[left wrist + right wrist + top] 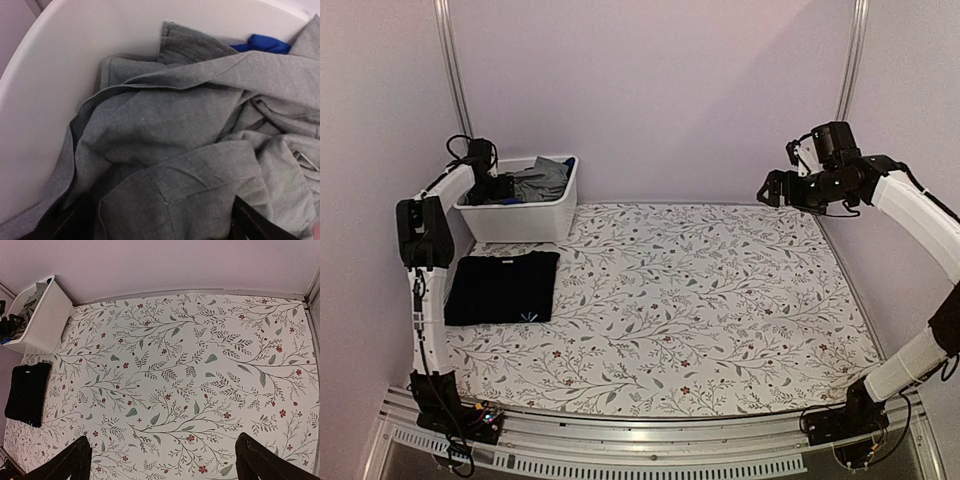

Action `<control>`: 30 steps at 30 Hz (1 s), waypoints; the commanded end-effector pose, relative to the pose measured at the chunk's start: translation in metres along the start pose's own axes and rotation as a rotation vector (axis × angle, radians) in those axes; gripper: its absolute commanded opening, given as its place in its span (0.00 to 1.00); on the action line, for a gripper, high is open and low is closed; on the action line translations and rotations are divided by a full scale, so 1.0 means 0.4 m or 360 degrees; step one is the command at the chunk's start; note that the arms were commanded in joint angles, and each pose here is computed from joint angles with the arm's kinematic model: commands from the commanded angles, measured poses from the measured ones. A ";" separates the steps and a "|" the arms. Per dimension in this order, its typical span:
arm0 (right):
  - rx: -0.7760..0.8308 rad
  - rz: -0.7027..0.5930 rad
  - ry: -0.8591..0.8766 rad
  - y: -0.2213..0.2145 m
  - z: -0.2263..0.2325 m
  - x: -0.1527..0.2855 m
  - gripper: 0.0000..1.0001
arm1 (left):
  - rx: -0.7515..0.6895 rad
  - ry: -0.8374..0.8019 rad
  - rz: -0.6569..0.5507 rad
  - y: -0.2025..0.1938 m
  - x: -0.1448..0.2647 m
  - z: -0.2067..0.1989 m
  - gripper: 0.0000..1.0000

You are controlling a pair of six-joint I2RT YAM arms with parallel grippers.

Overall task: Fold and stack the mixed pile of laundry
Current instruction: Pick up the crumpled shirt from the bin.

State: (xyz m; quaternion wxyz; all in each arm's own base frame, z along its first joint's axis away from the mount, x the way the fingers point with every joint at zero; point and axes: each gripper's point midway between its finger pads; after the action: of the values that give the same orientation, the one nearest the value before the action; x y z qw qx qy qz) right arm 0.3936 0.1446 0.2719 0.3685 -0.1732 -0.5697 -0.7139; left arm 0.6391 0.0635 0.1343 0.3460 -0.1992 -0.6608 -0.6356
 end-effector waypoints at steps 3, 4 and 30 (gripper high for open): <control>-0.0085 -0.0247 -0.0052 0.062 -0.011 0.083 0.99 | 0.0103 -0.0222 -0.0104 0.040 -0.045 -0.019 0.68; -0.0089 -0.0248 -0.0061 0.062 -0.014 0.085 0.99 | 0.0102 -0.0252 -0.0114 0.045 -0.045 -0.027 0.61; -0.0091 -0.0489 0.0275 0.122 0.067 0.062 0.99 | -0.0020 -0.1553 -0.1332 0.490 1.029 -0.424 0.00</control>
State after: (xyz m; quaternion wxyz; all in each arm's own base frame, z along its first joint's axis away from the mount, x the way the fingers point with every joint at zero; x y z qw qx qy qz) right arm 0.4050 0.1476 0.3033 0.3012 -0.0898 -0.5496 -0.7740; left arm 0.5803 -0.0869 0.4896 -0.1330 -0.1593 -0.7736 -0.5988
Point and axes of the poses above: each gripper's point midway between its finger pads, its own x axis back along the fingers, its own z axis along the line the jaws close on, y = z × x, and after that the axes turned 1 degree about -x, right-handed
